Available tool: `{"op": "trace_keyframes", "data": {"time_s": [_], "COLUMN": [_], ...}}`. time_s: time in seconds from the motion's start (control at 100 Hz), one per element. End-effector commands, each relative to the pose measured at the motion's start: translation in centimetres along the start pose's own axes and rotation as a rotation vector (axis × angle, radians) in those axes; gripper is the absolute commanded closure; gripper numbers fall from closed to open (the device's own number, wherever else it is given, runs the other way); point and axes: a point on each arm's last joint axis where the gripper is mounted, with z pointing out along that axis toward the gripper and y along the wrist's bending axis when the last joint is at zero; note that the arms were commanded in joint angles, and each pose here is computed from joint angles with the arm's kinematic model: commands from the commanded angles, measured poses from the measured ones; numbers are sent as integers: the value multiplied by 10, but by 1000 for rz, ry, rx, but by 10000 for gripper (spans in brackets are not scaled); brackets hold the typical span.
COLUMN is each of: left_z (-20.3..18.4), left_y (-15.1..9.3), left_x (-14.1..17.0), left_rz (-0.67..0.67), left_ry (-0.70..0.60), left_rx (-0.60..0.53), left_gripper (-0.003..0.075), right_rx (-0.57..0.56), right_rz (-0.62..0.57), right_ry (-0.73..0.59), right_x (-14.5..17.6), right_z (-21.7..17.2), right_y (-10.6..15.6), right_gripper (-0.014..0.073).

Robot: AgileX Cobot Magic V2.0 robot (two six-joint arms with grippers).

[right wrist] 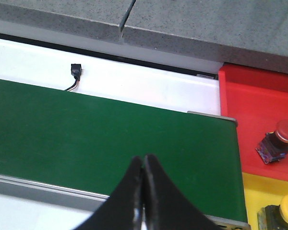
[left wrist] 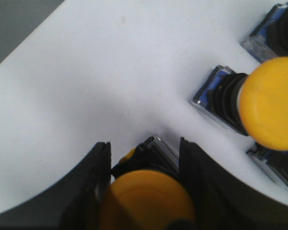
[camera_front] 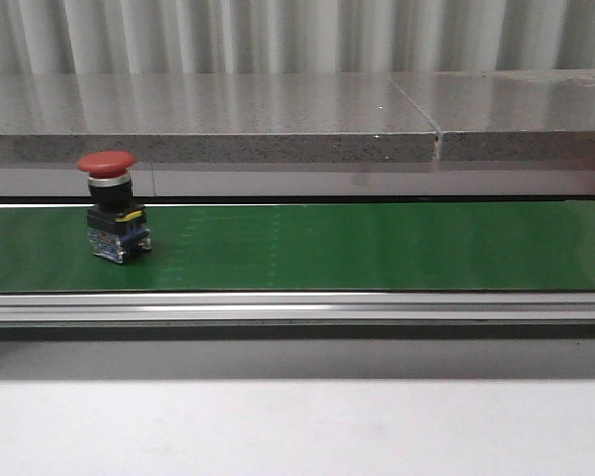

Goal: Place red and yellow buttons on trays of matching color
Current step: 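Grasp the yellow button with the left gripper and place it on the belt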

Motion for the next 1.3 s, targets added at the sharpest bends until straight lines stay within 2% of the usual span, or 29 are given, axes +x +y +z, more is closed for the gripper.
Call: {"op": "trace_keyframes", "data": {"time_s": [0.0,0.34,0.54,0.7,0.87,1.04,1.29], "left_z": [-33,-91,-141,-168,-170,-164,-142], "left_y": [-5,-11,-40,-71,-103,-125,-139], "left_x": [-13,-9,7,32,56,70,70], "left_rz": [9,29,125,294,511,680,743], "left_ry": [-118,-231,-349,-364,-307,-292,-262], "left_rx": [26,58,134,200,243,227,201], "left_gripper": [739,740,740,740,740,740,740], "right_rx": [9,9,9,9,9,9,9], "right_rz": [-13,-13,-13,-13,-13,-13,-13], "right_ry": [-100,-100,-100,-100,-99,-99,-99], "right_x": [-14,-14,-14,-14,-14,-14,-14], "right_z": [-4,-4,-4,-4,-4,-4,-4], "right_y": [-1,-1,-1,-1,-1,-1,-1], "right_gripper": [662,662,662,662,662,662,662]}}
